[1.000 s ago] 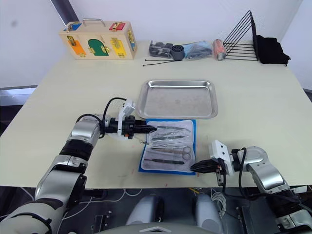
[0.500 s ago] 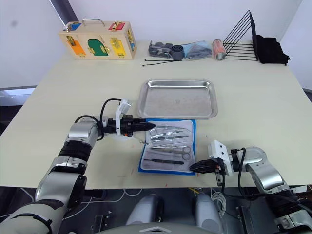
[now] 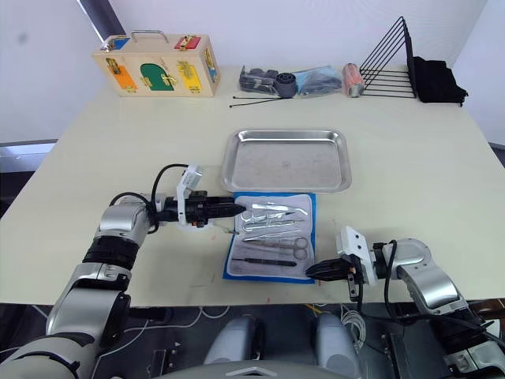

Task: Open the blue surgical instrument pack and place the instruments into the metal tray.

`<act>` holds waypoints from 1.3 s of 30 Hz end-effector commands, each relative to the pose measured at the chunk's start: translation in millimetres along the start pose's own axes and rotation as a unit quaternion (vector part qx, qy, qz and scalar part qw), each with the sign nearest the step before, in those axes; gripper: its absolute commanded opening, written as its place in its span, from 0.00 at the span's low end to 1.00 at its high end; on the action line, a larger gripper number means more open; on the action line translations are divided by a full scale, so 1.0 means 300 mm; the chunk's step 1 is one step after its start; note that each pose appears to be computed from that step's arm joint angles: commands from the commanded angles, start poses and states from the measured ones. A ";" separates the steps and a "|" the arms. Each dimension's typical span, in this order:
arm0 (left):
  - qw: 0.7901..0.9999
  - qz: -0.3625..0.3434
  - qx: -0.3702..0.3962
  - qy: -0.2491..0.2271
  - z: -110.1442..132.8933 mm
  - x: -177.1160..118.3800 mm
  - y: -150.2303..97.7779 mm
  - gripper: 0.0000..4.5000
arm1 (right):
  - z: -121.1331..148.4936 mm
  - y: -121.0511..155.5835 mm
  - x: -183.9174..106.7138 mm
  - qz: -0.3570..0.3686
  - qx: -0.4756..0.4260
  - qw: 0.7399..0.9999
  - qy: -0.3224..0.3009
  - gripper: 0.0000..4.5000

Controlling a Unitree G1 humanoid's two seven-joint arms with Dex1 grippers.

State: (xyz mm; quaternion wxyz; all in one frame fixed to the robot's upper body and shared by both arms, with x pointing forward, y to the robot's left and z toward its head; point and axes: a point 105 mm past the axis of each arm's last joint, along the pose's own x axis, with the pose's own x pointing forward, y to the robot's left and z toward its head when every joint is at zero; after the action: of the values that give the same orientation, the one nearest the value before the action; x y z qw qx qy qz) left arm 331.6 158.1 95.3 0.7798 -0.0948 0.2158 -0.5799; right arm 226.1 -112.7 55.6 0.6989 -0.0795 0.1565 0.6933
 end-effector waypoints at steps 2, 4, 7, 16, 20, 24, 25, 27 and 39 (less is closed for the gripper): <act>1.000 0.008 -0.008 -0.016 0.000 -0.064 -0.004 0.40 | -0.009 0.019 -0.010 0.009 0.018 1.000 0.005 0.17; 0.999 -0.004 0.013 -0.034 0.032 -0.077 -0.022 0.40 | 0.000 0.019 -0.016 0.006 0.015 1.000 0.002 0.34; 0.999 -0.010 0.019 -0.036 0.045 -0.078 -0.035 0.40 | 0.004 0.018 -0.019 0.002 0.015 1.000 -0.002 0.55; 0.996 0.013 0.077 -0.035 0.072 -0.094 -0.035 0.40 | 0.073 0.015 -0.063 -0.013 0.002 0.999 -0.044 0.98; 0.983 0.045 0.157 -0.082 0.146 -0.118 -0.026 0.40 | 0.123 0.011 -0.085 -0.022 -0.002 0.997 -0.072 0.98; 0.970 0.055 0.215 -0.099 0.197 -0.130 -0.033 0.40 | 0.159 -0.002 -0.079 -0.029 -0.012 0.995 -0.095 0.98; 0.967 0.053 0.227 -0.101 0.207 -0.132 -0.037 0.40 | 0.166 -0.008 -0.076 -0.033 -0.018 0.994 -0.100 0.98; 0.964 0.053 0.241 -0.102 0.220 -0.136 -0.042 0.40 | 0.178 -0.024 -0.070 -0.042 -0.032 0.993 -0.107 0.98; 0.949 -0.007 0.314 -0.019 0.223 -0.210 -0.158 0.99 | 0.210 -0.121 -0.004 -0.104 -0.130 0.979 -0.116 1.00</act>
State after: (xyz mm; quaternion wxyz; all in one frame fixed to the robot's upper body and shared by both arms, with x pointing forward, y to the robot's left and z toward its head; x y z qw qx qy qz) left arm 314.5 196.3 180.6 0.7868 0.1176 0.0189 -0.6056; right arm 267.0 -96.7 104.7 0.7659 -0.0871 -0.0020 0.6370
